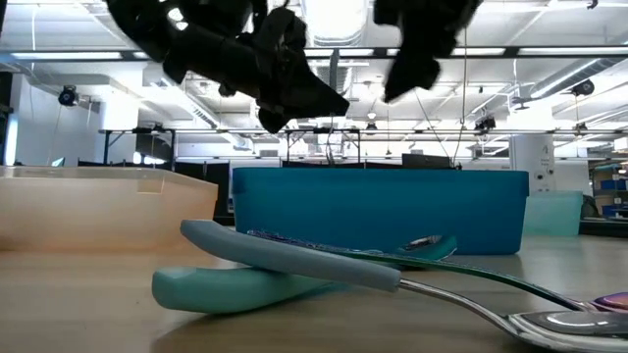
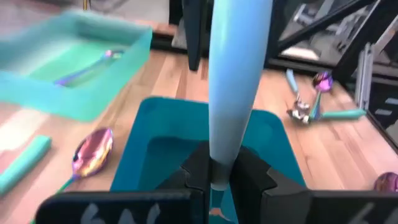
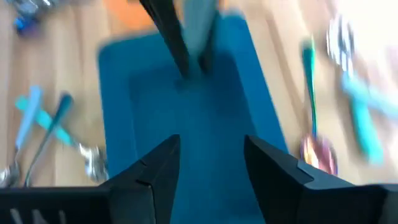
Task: Sort silverware by color (type)
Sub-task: Put the light blue spoon into the blue bin, then put the blue spoon into the green bin
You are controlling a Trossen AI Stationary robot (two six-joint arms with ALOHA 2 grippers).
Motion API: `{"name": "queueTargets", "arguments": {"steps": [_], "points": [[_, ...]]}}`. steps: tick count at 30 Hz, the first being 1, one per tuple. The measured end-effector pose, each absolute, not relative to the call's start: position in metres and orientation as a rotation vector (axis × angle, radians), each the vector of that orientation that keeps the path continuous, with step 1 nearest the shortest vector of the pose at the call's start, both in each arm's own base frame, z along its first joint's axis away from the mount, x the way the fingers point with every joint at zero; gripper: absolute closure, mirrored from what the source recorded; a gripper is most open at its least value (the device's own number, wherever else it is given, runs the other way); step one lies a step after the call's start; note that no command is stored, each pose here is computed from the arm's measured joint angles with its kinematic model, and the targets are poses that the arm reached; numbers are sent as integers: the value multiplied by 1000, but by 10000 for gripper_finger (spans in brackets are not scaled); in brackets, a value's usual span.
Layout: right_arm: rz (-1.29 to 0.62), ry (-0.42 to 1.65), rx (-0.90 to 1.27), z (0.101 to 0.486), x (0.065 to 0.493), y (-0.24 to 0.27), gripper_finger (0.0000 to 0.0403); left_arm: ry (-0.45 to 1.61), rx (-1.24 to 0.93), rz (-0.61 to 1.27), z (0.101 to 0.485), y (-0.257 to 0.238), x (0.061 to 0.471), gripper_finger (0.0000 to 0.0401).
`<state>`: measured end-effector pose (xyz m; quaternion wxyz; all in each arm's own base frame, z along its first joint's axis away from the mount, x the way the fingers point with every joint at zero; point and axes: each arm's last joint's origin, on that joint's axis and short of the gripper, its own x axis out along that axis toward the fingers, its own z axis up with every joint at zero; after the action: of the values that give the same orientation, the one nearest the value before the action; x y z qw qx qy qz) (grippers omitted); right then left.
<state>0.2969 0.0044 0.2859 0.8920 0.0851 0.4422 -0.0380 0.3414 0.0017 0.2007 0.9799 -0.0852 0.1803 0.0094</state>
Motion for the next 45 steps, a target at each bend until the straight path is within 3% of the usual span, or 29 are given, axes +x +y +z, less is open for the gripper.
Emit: {"name": "queueTargets", "arguments": {"steps": [8,22,26,34,45], "points": [[-233,1241,328,257,267,4,248,535,-171,38,207,3,346,380],[-369,1466,404,217,236,6,259,640,-193,63,179,6,351,380],[-372,1485,413,218,232,11,259,677,-217,74,168,7,358,356],[-260,1523,495,220,230,27,259,657,-206,-4,181,5,380,290],[-241,1516,478,220,230,36,259,728,-217,-93,192,-10,371,293]]}}
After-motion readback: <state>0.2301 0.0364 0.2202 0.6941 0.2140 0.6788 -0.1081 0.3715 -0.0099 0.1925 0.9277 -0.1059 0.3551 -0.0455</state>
